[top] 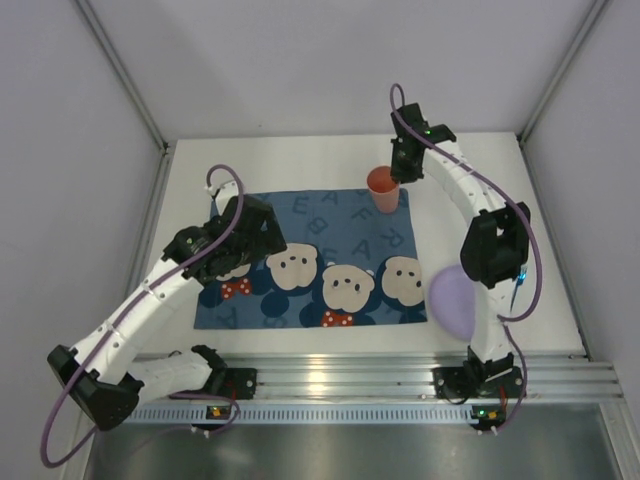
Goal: Set the dinner table for one person
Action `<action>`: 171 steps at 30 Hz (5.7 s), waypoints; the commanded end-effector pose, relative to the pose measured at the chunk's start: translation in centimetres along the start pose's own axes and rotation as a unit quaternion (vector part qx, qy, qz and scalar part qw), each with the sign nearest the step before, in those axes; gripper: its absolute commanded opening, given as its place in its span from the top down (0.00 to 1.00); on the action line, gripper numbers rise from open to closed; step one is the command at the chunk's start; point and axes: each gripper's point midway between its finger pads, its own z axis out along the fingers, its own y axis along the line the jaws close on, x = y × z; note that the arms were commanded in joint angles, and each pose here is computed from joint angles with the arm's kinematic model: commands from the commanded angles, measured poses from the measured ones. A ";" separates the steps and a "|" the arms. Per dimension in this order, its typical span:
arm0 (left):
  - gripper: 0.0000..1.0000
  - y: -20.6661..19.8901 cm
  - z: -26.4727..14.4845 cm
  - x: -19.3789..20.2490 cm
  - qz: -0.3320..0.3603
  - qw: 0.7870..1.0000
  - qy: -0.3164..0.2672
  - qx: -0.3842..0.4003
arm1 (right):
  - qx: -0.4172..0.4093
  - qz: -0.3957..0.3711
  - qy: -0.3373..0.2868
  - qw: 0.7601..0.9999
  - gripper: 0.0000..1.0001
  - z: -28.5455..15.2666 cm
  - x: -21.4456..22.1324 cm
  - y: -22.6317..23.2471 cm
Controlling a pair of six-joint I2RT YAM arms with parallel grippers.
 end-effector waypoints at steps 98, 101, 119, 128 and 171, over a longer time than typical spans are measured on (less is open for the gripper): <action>0.04 -2.6 4.7 -3.4 0.051 0.999 0.004 0.020 | -0.222 -0.001 -0.027 0.975 1.00 -17.8 7.5 1.2; 0.04 -1.1 3.7 -5.5 0.052 0.998 -0.021 -0.008 | -0.247 -0.075 -0.031 0.966 1.00 -19.4 8.9 6.9; 0.03 6.5 -3.0 -5.8 -0.010 0.995 -0.067 -0.080 | -0.300 -0.221 0.073 0.925 1.00 -9.7 16.5 29.1; 0.03 8.4 -4.9 -4.8 -0.018 0.993 -0.069 -0.092 | -0.345 -0.214 0.184 0.895 0.91 -5.4 24.0 32.3; 0.07 -9.8 8.8 -2.9 0.091 0.983 0.060 0.147 | 0.165 0.292 0.068 0.940 0.00 -7.3 11.7 -30.0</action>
